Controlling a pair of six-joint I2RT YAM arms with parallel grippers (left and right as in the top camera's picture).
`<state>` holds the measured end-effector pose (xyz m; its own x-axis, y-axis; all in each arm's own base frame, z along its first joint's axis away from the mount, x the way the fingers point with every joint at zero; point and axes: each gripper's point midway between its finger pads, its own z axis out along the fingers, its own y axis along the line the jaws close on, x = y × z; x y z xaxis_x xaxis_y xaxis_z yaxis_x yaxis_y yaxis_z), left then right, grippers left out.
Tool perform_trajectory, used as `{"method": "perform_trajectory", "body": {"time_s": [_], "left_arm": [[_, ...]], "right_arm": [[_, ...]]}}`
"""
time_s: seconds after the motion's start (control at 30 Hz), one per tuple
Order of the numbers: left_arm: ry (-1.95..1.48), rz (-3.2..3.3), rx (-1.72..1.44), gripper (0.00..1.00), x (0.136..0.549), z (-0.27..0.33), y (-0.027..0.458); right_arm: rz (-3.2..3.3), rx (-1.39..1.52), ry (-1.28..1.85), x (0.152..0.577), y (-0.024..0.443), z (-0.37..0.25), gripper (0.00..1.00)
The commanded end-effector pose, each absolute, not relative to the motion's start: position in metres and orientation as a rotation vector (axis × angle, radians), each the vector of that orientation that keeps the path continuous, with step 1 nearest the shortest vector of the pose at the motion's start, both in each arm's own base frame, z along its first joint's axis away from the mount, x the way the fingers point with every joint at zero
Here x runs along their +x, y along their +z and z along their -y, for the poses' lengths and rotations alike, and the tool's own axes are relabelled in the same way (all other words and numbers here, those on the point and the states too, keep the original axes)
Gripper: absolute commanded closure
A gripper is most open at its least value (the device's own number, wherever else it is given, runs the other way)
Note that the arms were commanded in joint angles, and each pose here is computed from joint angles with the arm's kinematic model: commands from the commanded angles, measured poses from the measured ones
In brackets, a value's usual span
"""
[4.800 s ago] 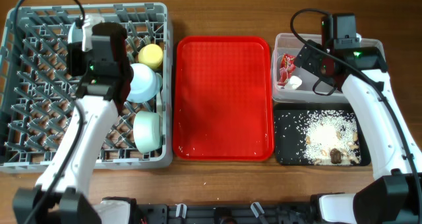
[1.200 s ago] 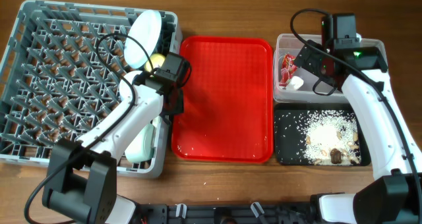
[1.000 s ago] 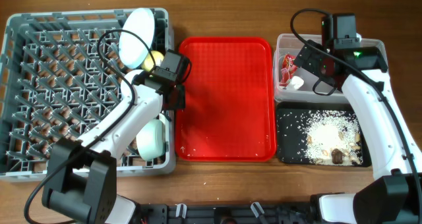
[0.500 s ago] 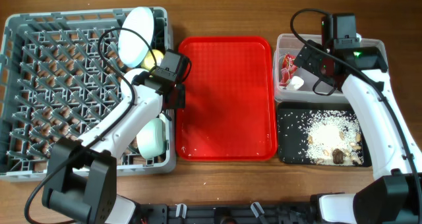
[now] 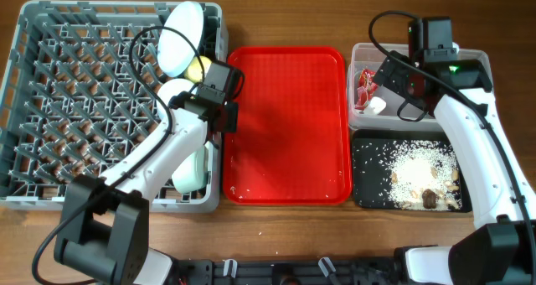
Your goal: Sort waste into correct bins and load items into the dishwasher rack
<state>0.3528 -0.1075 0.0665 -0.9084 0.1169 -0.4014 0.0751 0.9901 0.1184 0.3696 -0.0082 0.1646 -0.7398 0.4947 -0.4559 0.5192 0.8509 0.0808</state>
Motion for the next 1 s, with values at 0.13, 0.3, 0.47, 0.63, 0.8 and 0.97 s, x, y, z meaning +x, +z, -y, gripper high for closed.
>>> {"method": "perform_trajectory", "body": {"time_s": [0.13,0.3,0.47,0.63,0.8,0.97], "left_arm": [[-0.132,-2.321,-0.217,0.0,0.376,0.089,0.285],[-0.285,-2.152,-0.356,0.0,0.352,0.046,0.349],[-0.277,-2.158,-0.367,0.0,0.351,0.042,0.347],[-0.277,-2.158,-0.367,0.0,0.351,0.042,0.347],[-0.277,-2.158,-0.367,0.0,0.351,0.042,0.347],[-0.277,-2.158,-0.367,0.0,0.351,0.042,0.347]], "right_arm": [[-2.568,0.729,-0.079,0.37,0.162,0.009,0.0],[-2.568,0.729,-0.079,0.37,0.162,0.009,0.0],[-2.568,0.729,-0.079,0.37,0.162,0.009,0.0],[-2.559,0.727,-0.074,0.37,0.165,0.009,0.0],[-2.317,0.607,0.087,0.341,0.261,-0.014,0.0],[-1.899,0.538,0.281,0.247,0.384,-0.005,0.0]]}}
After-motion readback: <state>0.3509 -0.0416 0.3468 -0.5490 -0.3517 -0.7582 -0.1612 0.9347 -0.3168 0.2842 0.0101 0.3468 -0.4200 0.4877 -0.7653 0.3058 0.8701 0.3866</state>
